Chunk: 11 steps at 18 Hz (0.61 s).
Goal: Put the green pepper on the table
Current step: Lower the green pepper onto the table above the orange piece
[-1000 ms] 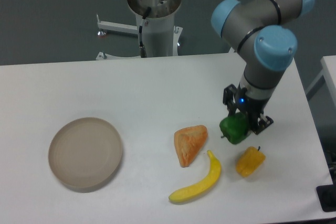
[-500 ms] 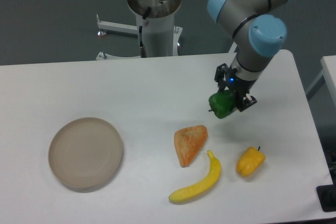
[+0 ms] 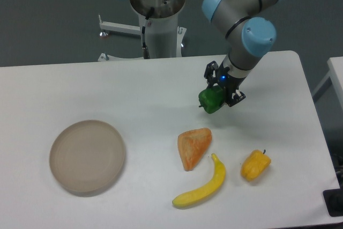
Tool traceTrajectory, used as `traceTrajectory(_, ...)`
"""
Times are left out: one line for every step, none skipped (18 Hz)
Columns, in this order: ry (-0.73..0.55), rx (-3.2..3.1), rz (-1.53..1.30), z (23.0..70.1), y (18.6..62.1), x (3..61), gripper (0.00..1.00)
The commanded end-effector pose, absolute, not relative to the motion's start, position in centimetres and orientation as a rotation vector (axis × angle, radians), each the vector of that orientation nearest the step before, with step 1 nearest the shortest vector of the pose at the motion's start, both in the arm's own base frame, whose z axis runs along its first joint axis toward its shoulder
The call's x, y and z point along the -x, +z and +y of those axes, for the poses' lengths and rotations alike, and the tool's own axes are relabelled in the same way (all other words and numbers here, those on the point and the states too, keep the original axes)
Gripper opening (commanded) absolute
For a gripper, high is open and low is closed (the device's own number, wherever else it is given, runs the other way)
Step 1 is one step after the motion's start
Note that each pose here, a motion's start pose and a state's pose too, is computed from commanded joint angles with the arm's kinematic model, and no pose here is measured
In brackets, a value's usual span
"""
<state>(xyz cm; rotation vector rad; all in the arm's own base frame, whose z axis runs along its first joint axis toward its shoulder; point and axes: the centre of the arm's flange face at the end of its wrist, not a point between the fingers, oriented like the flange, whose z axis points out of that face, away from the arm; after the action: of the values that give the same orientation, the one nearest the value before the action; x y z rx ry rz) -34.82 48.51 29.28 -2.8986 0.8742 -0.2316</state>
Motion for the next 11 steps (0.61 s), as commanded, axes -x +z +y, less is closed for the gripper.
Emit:
traceTrajectory(-0.227, 2.898, 0.872, 48.4, 29.1, 34.9, 0.4)
traceTrajectory(-0.231, 2.895, 0.873, 48.5, 29.1, 34.7, 0.4)
traceTrajectory(-0.238, 2.897, 0.873, 48.4, 28.8, 34.5, 0.4)
traceTrajectory(-0.245, 2.901, 0.866, 48.4, 28.6, 34.4, 0.4)
traceTrajectory(-0.248, 2.905, 0.855, 48.5, 28.5, 34.4, 0.4)
traceTrajectory(-0.252, 2.907, 0.843, 48.5, 28.4, 34.3, 0.4)
traceTrajectory(-0.265, 2.904, 0.834, 48.5, 28.1, 34.2, 0.4)
traceTrajectory(-0.277, 2.902, 0.832, 48.4, 27.8, 34.0, 0.4)
traceTrajectory(-0.281, 2.9, 0.826, 48.3, 27.7, 34.0, 0.4)
traceTrajectory(-0.284, 2.9, 0.828, 48.4, 27.7, 33.9, 0.4)
traceTrajectory(-0.287, 2.902, 0.819, 48.4, 27.6, 33.8, 0.4)
